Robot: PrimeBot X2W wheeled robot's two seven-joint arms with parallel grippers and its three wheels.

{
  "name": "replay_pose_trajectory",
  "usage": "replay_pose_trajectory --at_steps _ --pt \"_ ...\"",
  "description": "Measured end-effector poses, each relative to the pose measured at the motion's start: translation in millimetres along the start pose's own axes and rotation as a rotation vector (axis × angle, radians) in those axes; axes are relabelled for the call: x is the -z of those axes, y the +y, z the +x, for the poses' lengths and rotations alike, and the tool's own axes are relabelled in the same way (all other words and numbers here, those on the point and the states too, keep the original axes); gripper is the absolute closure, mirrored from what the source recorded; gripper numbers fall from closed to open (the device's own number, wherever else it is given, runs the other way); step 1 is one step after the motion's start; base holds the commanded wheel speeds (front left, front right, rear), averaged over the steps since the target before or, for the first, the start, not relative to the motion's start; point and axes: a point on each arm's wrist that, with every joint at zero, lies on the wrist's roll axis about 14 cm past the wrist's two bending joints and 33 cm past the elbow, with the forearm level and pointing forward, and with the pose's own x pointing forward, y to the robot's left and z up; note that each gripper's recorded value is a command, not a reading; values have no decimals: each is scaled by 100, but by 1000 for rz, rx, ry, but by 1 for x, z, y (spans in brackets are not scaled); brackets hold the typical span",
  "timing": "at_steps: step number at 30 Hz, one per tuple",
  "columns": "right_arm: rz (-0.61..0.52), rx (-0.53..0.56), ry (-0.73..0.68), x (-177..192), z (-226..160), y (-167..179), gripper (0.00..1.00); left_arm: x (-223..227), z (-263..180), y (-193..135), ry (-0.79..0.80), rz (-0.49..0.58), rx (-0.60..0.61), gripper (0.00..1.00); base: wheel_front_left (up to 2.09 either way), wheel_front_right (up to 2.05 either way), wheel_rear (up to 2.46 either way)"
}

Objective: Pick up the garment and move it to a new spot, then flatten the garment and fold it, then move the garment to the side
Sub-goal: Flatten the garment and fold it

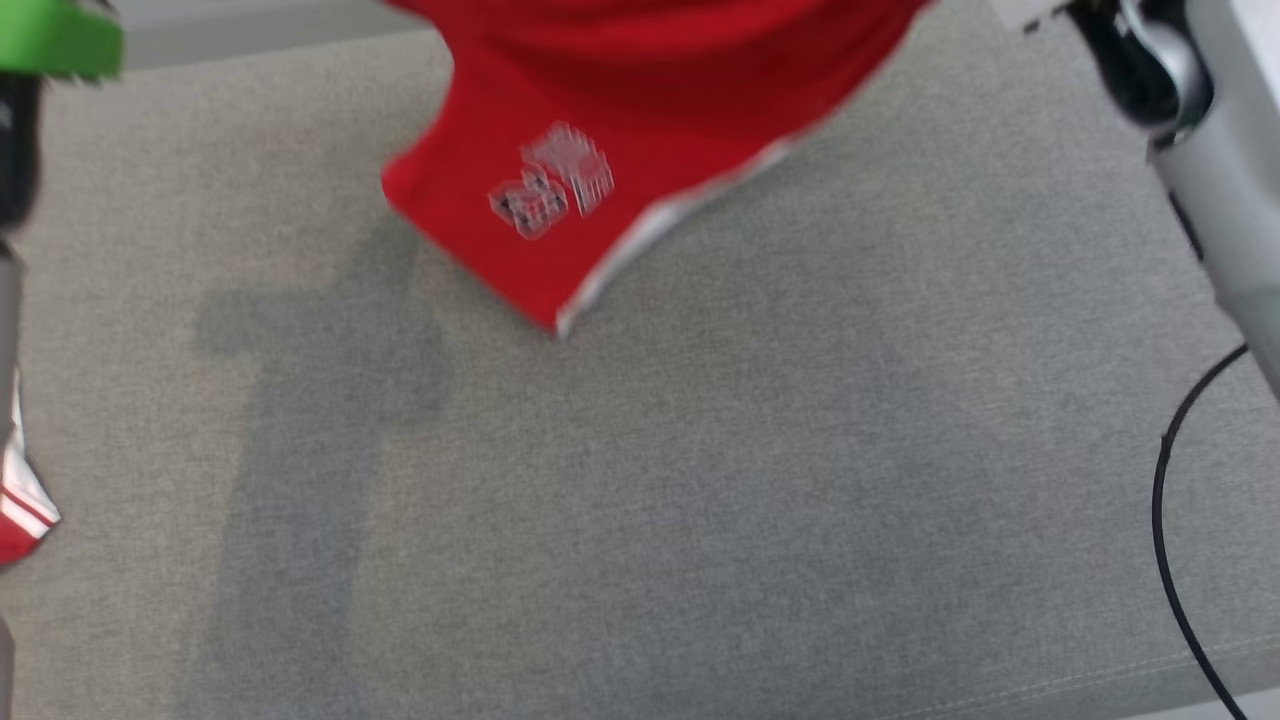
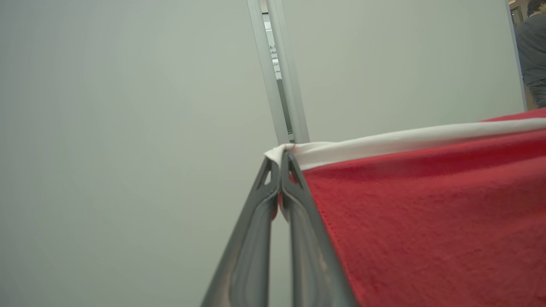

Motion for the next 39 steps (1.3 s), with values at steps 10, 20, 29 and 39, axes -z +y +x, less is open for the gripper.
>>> replay_pose_trajectory --at_steps 10,20,29,39 --pt "-51 -9 -52 30 20 2 100 11 13 -3 -75 2 -21 100 0 0 0" --pt "180 -1 194 124 -86 56 100 101 -107 -30 226 -204 -150 100 0 0 0" --pt "320 47 311 132 -173 95 100 123 -215 -53 435 -302 -279 100 0 0 0" --pt "414 104 399 123 -252 129 100 104 -292 -69 510 -350 -396 100 0 0 0"
